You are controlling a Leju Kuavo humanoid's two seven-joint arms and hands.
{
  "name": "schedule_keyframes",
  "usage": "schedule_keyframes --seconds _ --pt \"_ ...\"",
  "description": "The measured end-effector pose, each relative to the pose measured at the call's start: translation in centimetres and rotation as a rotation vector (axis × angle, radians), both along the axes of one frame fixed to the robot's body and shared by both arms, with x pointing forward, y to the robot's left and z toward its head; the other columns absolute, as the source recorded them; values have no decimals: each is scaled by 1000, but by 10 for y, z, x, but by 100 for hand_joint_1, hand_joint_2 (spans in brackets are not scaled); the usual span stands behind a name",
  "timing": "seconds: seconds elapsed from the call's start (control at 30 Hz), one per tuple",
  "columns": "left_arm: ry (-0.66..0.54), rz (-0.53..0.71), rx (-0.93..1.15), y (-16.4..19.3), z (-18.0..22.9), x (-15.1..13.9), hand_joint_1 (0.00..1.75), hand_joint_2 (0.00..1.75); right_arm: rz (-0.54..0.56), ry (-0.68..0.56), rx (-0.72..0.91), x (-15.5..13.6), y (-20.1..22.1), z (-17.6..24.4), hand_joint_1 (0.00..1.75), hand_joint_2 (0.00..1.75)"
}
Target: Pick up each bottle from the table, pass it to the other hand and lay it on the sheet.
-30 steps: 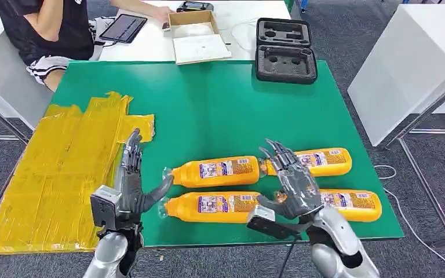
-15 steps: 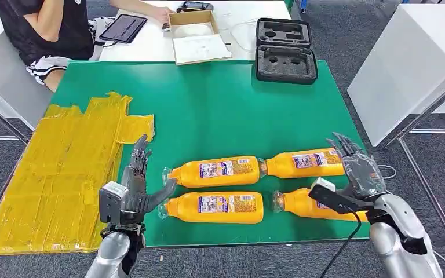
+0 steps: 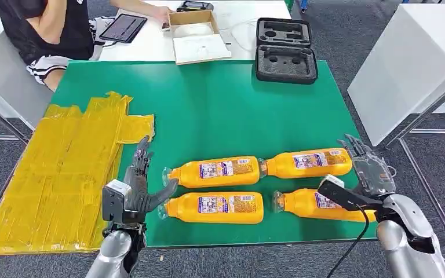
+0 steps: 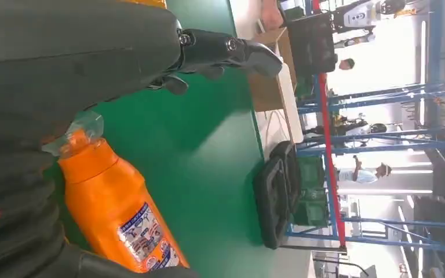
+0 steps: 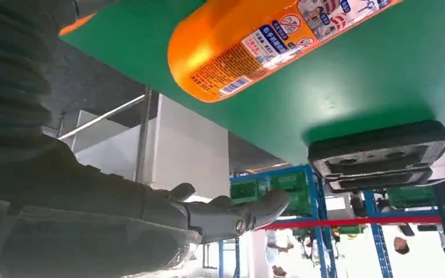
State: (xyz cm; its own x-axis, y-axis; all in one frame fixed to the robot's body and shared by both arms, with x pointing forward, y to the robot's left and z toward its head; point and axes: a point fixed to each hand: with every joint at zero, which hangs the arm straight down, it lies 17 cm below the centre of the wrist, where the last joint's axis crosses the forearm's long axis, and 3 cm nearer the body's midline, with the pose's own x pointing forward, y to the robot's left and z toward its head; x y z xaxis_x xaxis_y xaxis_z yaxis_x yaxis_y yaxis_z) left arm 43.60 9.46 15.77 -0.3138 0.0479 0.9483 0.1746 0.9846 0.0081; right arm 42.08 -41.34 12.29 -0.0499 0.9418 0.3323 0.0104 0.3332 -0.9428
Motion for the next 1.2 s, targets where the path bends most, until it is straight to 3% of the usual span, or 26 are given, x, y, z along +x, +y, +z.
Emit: schedule_keyframes --seconds 0.23,0.47,0.57,0.73,1.2 --pt "11 -1 -4 0 -2 1 0 175 -10 17 -37 -1 -5 -6 0 175" --pt "32 -21 -14 -5 -7 6 0 175 -38 115 -131 -6 -26 -36 0 175" --pt "39 -6 -25 -1 -7 10 0 175 55 133 -96 -13 -9 -42 0 175" --pt "70 31 -34 13 -19 12 0 175 179 119 -107 -54 41 -36 0 175" --pt "121 44 -15 17 -37 7 0 175 91 68 -144 -83 55 -22 0 175"
